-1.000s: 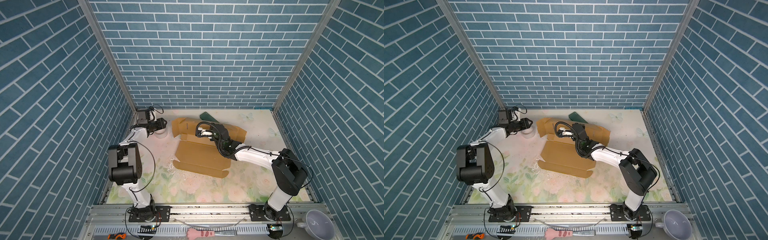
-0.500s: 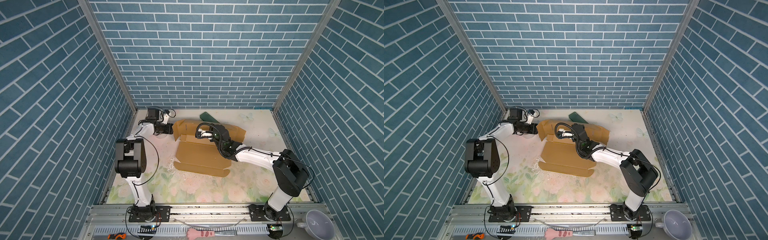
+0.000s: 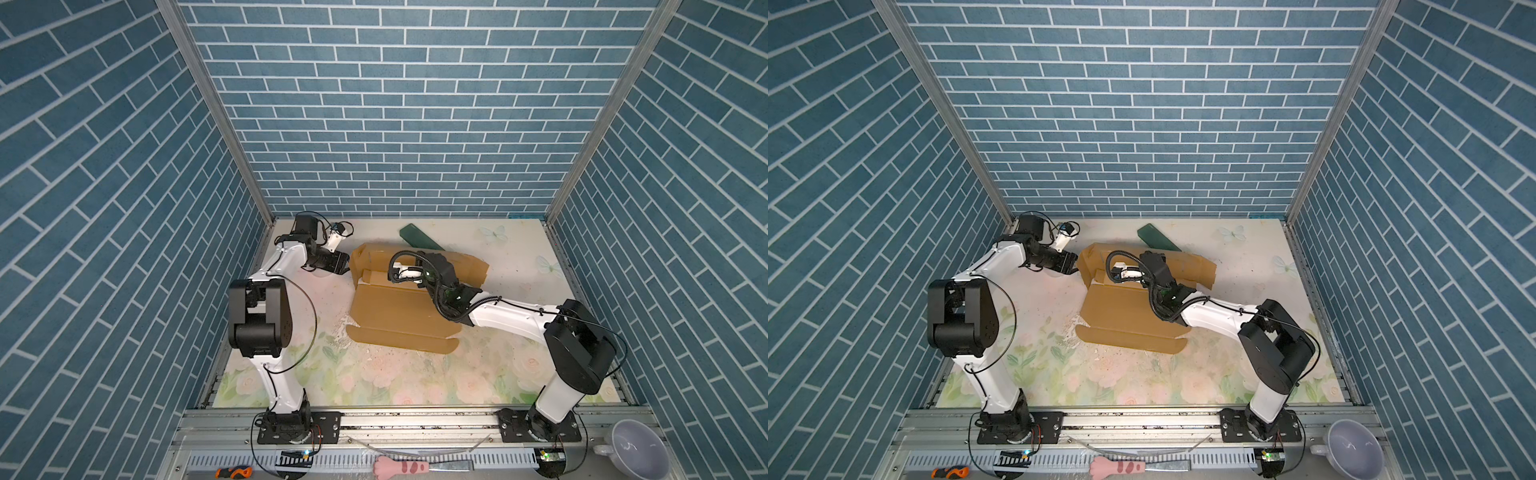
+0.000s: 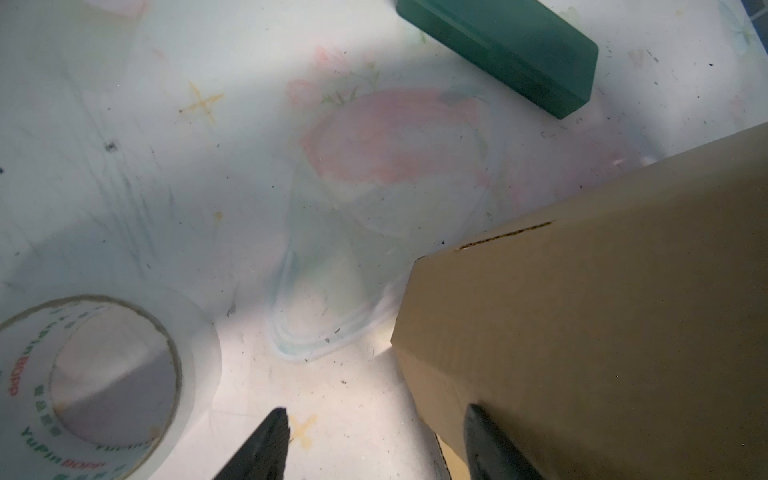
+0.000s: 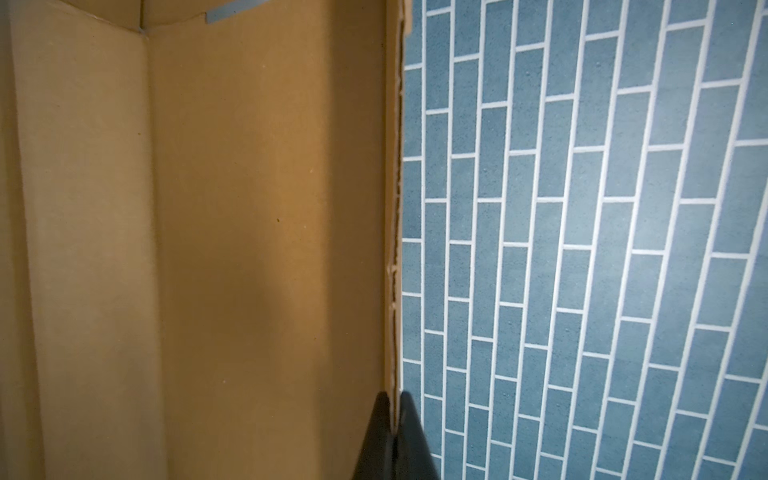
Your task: Fold the paper box
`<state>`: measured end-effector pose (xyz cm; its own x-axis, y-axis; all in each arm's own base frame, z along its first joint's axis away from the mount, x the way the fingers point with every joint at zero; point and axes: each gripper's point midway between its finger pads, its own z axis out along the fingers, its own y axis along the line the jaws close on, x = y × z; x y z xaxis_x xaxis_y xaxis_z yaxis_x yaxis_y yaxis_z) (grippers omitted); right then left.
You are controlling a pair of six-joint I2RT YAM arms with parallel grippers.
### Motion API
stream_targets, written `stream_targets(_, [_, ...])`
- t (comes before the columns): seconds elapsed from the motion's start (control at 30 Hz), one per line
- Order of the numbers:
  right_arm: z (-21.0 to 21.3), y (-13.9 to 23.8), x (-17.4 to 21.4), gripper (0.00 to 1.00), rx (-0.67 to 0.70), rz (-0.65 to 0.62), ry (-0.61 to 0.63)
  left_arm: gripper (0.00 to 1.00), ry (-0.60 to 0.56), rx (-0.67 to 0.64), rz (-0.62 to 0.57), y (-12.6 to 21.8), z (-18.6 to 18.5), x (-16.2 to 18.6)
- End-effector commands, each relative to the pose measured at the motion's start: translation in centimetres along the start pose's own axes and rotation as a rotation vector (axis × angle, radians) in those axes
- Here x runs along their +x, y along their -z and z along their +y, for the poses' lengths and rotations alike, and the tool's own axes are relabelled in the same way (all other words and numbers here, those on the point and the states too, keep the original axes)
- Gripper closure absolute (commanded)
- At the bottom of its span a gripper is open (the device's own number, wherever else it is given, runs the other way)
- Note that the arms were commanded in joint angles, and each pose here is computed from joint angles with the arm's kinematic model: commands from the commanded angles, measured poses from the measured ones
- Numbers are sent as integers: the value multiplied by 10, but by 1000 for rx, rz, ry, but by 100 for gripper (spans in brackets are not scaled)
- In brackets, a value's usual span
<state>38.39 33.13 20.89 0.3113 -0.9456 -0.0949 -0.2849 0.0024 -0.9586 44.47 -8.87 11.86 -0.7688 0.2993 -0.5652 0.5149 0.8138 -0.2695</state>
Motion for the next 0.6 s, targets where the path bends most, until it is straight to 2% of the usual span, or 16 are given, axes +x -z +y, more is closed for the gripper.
stream_targets(0.0, [15,-1,-5,100,-50,-2,62,30,-65,55,21,0,-22,1])
stream_targets(0.3, [36,6,-10,100,-92,-4,87,27,-69,80,-42,-5,-31,-7])
stream_targets(0.57, [42,5,-5,100,-84,26,92,23,-57,44,13,3,-20,3])
